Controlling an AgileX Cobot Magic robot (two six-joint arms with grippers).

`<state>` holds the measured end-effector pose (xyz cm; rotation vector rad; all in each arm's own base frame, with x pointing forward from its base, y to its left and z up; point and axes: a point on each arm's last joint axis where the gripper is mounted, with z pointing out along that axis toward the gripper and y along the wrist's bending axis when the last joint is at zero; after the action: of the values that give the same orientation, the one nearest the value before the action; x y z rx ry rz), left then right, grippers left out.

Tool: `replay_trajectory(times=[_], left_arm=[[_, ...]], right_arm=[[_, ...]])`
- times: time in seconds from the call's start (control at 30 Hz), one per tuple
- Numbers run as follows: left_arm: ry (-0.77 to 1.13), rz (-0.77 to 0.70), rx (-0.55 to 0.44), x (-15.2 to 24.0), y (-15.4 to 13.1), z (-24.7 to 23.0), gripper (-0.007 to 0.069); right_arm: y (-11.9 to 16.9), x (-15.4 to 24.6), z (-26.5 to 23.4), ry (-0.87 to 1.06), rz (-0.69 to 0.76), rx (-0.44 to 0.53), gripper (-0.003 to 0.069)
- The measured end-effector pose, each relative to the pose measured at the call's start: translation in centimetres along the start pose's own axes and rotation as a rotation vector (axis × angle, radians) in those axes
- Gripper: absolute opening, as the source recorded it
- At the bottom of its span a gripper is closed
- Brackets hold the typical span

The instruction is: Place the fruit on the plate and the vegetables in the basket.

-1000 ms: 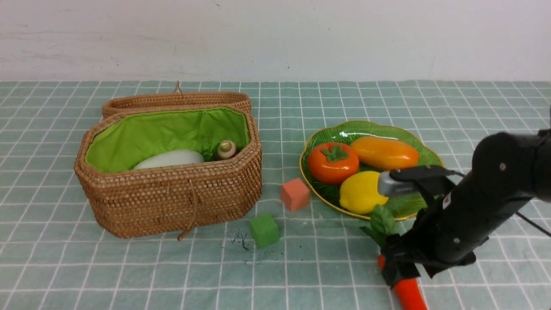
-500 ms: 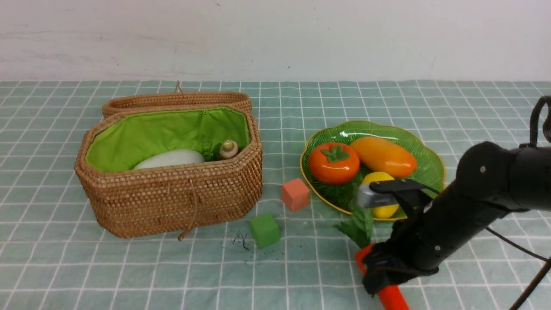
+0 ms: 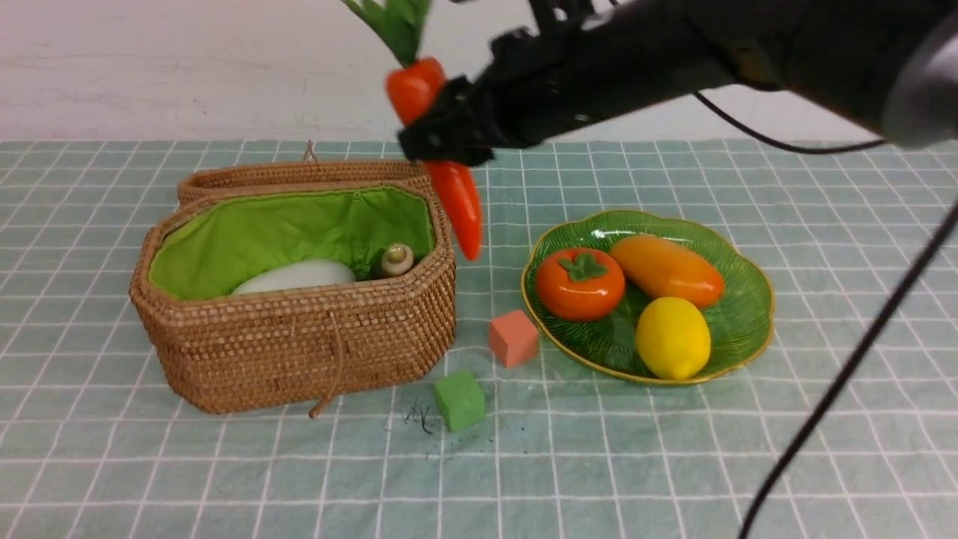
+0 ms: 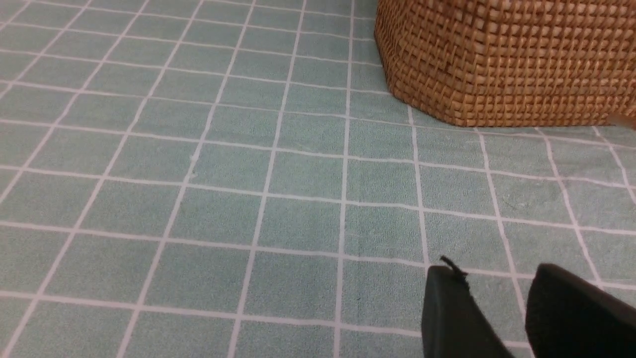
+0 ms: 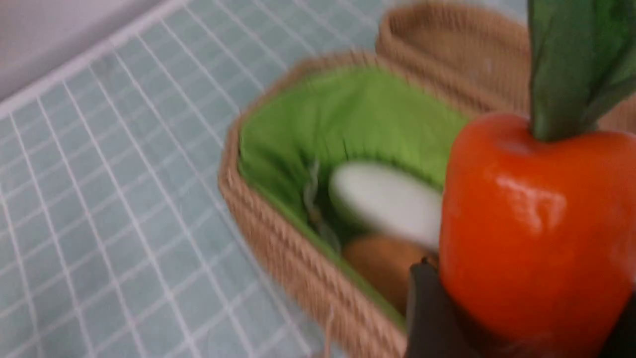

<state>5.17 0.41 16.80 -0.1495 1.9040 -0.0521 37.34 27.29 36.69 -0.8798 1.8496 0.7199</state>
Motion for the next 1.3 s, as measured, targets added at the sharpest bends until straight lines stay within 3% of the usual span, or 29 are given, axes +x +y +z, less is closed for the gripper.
replay_trajectory(times=[0.13, 0.33, 0.4, 0.5, 0.53, 0.57, 0.6, 0.67, 0.77, 0.87, 0.93, 1.0, 1.03, 1.07, 1.13, 1.17, 1.27, 1.3], left_arm=[[0.0, 0.0, 0.0, 0.0, 0.0, 0.0, 0.0228], [0.0, 0.0, 0.0, 0.0, 0.0, 0.0, 0.0232], [0.0, 0.0, 0.0, 0.0, 0.0, 0.0, 0.0235], [0.0, 0.0, 0.0, 0.0, 0.0, 0.0, 0.0237], [0.0, 0.0, 0.0, 0.0, 0.0, 0.0, 0.0237], [0.0, 0.0, 0.0, 0.0, 0.0, 0.0, 0.0237], [0.0, 0.0, 0.0, 0.0, 0.0, 0.0, 0.0237], [0.0, 0.0, 0.0, 0.0, 0.0, 0.0, 0.0237], [0.0, 0.0, 0.0, 0.0, 0.0, 0.0, 0.0237], [0.0, 0.0, 0.0, 0.0, 0.0, 0.0, 0.0237], [0.0, 0.0, 0.0, 0.0, 0.0, 0.0, 0.0237], [0.0, 0.0, 0.0, 0.0, 0.0, 0.0, 0.0237], [0.0, 0.0, 0.0, 0.0, 0.0, 0.0, 0.0237], [0.0, 0.0, 0.0, 0.0, 0.0, 0.0, 0.0237], [0.0, 0.0, 0.0, 0.0, 0.0, 0.0, 0.0237], [0.0, 0.0, 0.0, 0.0, 0.0, 0.0, 0.0237], [0.0, 0.0, 0.0, 0.0, 0.0, 0.0, 0.0237], [0.0, 0.0, 0.0, 0.0, 0.0, 0.0, 0.0237]], right_arm=[[1.4, 0.3, 5.5, -0.129, -0.048, 0.048, 0.0345], [2.1, 4.6, 11.6, -0.111, -0.173, 0.113, 0.0347], [1.8, 5.6, 12.4, -0.097, -0.182, 0.125, 0.0372], [1.6, 6.1, 12.8, -0.09, -0.175, 0.124, 0.0529], [1.6, 5.9, 12.6, -0.092, -0.179, 0.123, 0.0539], [2.1, 5.3, 12.0, -0.079, -0.192, 0.084, 0.0622], [2.5, 4.9, 11.3, -0.063, -0.214, 0.047, 0.065], [3.2, 4.1, 10.3, -0.036, -0.251, -0.004, 0.0667], [5.0, 2.4, 5.9, 0.106, -0.39, -0.168, 0.0663], [6.2, 1.4, 1.1, 0.296, -0.436, -0.278, 0.06], [5.9, 1.0, -2.3, 0.442, -0.408, -0.247, 0.0527], [4.8, 0.6, -4.8, 0.526, -0.318, -0.119, 0.0434], [4.6, 0.7, -4.8, 0.535, -0.322, -0.11, 0.0424], [3.4, 0.5, -6.9, 0.567, -0.216, 0.035, 0.0321], [2.0, 0.7, -8.7, 0.592, -0.117, 0.161, 0.0199], [1.8, 0.8, -8.7, 0.599, -0.117, 0.167, 0.0187], [0.2, 2.4, -10.8, 0.631, 0.081, 0.283, 0.001], [0.2, 2.5, -10.8, 0.634, 0.091, 0.288, 0.0006]])
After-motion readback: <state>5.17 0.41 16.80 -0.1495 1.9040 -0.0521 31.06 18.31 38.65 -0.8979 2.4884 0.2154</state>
